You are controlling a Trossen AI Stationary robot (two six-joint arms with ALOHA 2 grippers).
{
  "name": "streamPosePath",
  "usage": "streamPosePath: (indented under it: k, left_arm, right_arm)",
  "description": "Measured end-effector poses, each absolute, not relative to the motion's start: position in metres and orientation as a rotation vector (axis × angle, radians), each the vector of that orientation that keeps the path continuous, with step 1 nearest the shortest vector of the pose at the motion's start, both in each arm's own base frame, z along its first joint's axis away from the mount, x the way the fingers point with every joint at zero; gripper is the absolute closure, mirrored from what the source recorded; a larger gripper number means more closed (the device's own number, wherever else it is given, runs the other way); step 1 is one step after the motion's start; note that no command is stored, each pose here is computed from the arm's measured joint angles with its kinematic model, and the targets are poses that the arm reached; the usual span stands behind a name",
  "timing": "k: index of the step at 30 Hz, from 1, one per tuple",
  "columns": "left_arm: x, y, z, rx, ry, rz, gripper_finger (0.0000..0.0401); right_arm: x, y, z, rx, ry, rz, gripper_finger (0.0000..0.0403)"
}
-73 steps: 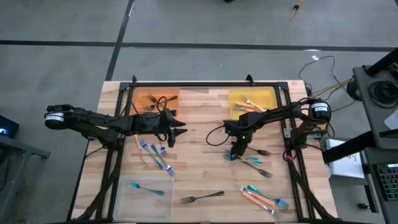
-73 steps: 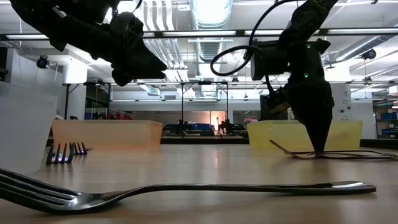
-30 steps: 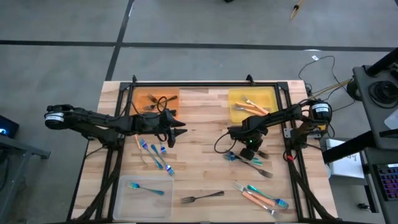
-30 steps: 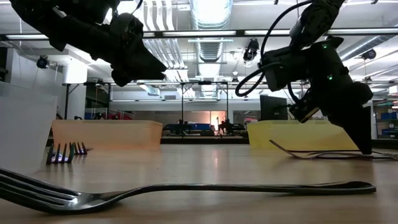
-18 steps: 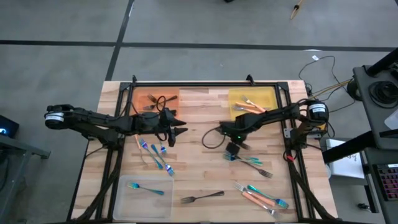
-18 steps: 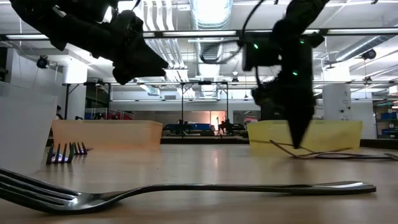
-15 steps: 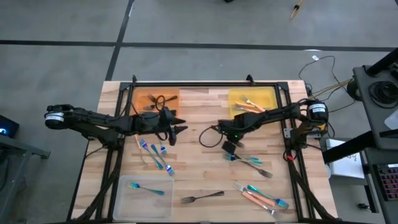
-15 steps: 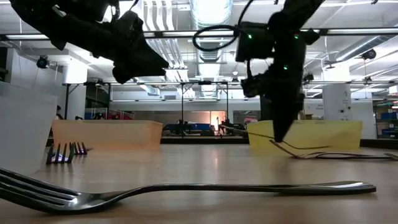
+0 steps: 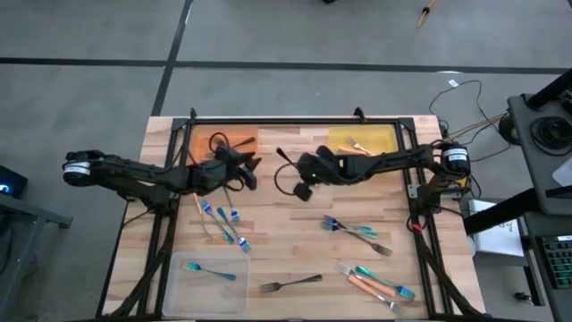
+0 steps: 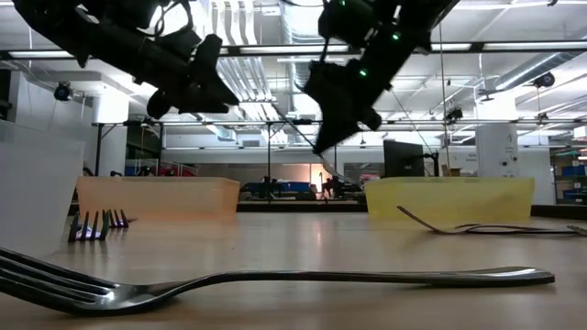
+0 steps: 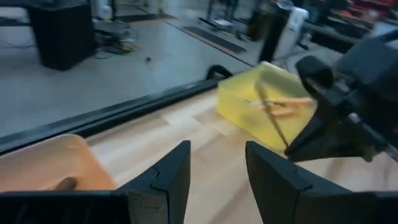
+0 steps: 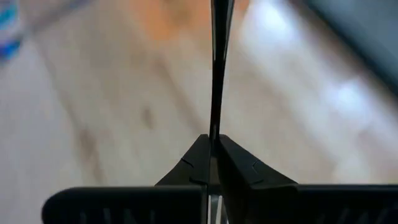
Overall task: Sort silverware by color (type)
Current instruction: Put the black fork into the orange bin
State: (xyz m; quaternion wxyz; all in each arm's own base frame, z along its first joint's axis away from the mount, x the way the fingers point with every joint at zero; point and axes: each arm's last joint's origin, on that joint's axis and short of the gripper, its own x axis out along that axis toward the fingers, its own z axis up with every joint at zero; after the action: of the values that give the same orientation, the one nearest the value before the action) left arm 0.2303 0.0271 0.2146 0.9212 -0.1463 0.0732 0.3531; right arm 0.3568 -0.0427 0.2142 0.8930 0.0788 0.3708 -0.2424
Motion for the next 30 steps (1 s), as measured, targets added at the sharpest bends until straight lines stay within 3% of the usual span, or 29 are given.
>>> streamPosePath:
  k: [7, 13, 15, 25, 30]
  left_arm:
    - [0.224, 0.023, 0.219, -0.173, 0.035, 0.887, 0.0266]
    - [0.221, 0.016, 0.223, -0.128, -0.168, 0.518, 0.0266]
    - [0.218, 0.015, 0.224, -0.138, -0.234, 0.489, 0.0266]
    - [0.22, 0.018, 0.216, -0.137, -0.198, 0.523, 0.0264]
    - [0.232, 0.022, 0.215, -0.1, -0.17, 0.561, 0.0238]
  right_arm:
    - [0.372, -0.049, 0.239, 0.038, 0.527, -0.629, 0.0394]
    - [0.383, -0.05, 0.239, -0.025, 0.432, -0.625, 0.0394]
    - [0.386, -0.05, 0.235, -0.047, 0.442, -0.62, 0.0394]
    - [0.393, -0.045, 0.241, -0.063, 0.355, -0.584, 0.0394]
    - [0.395, -0.041, 0.244, -0.058, 0.327, -0.528, 0.0394]
